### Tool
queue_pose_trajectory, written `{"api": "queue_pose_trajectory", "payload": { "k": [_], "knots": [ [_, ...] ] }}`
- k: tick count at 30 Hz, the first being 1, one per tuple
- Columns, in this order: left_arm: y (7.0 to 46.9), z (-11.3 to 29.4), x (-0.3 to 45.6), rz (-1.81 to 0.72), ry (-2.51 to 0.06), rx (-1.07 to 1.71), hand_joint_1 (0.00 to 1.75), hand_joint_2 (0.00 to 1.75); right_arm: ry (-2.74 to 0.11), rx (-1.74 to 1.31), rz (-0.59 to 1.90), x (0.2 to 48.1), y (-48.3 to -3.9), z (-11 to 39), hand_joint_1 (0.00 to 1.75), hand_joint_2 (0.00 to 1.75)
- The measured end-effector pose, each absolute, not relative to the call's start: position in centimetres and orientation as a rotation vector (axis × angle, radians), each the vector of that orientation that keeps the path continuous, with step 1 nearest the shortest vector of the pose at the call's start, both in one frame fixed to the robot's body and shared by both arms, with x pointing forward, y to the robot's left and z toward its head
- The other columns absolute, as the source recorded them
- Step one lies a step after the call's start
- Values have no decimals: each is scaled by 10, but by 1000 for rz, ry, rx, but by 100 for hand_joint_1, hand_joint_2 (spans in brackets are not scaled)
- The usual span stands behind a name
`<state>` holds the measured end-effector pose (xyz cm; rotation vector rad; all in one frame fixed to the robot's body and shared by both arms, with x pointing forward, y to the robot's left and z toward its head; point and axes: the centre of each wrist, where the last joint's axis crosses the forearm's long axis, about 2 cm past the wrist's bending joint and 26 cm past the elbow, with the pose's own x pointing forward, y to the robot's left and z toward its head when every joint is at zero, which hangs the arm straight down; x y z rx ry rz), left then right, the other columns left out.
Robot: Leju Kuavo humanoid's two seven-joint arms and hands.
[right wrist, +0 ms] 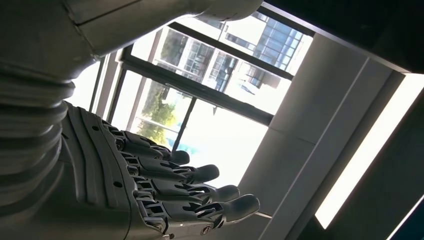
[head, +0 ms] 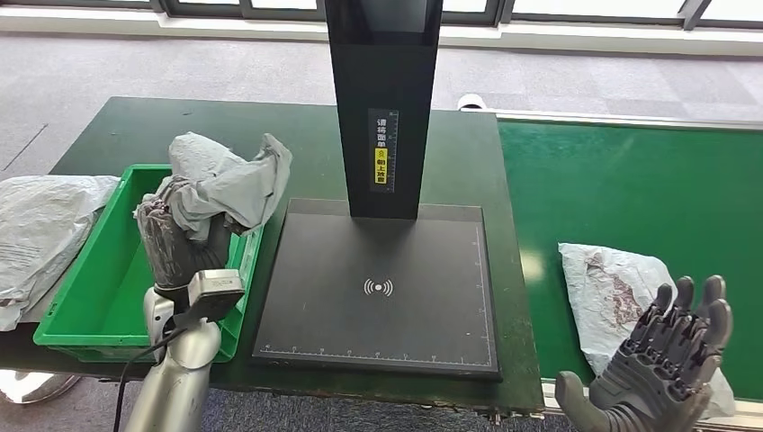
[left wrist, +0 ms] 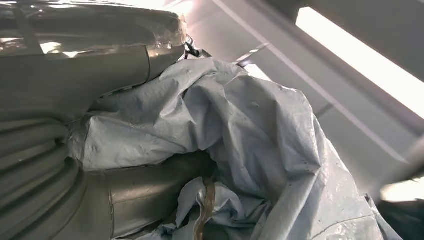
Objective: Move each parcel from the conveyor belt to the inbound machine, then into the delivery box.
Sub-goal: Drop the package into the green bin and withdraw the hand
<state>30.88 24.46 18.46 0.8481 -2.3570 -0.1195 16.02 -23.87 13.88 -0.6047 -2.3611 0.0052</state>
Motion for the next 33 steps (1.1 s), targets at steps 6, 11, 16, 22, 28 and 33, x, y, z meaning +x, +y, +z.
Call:
{"api": "queue_pose_trajectory", "payload": {
  "k": [6,11,16,22,28,33],
  "knots": [
    [291,159,321,-42,-2128,769,175,175,-2358,-595,16,160,-245,137,0,175],
    [322,132,325,19,-1960,728,175,175,-2360,-591,32,159,-248,137,0,175],
    [336,123,328,56,-1894,737,175,175,-2366,-586,43,160,-249,137,0,175],
    [344,118,324,60,-1858,802,169,175,-2375,-535,71,164,-247,136,0,175],
    [345,106,309,73,-1839,844,0,0,-2372,-531,81,169,-247,134,0,175],
    [328,108,295,114,-1902,888,0,0,-2351,-541,80,170,-247,129,0,175]
  ]
}}
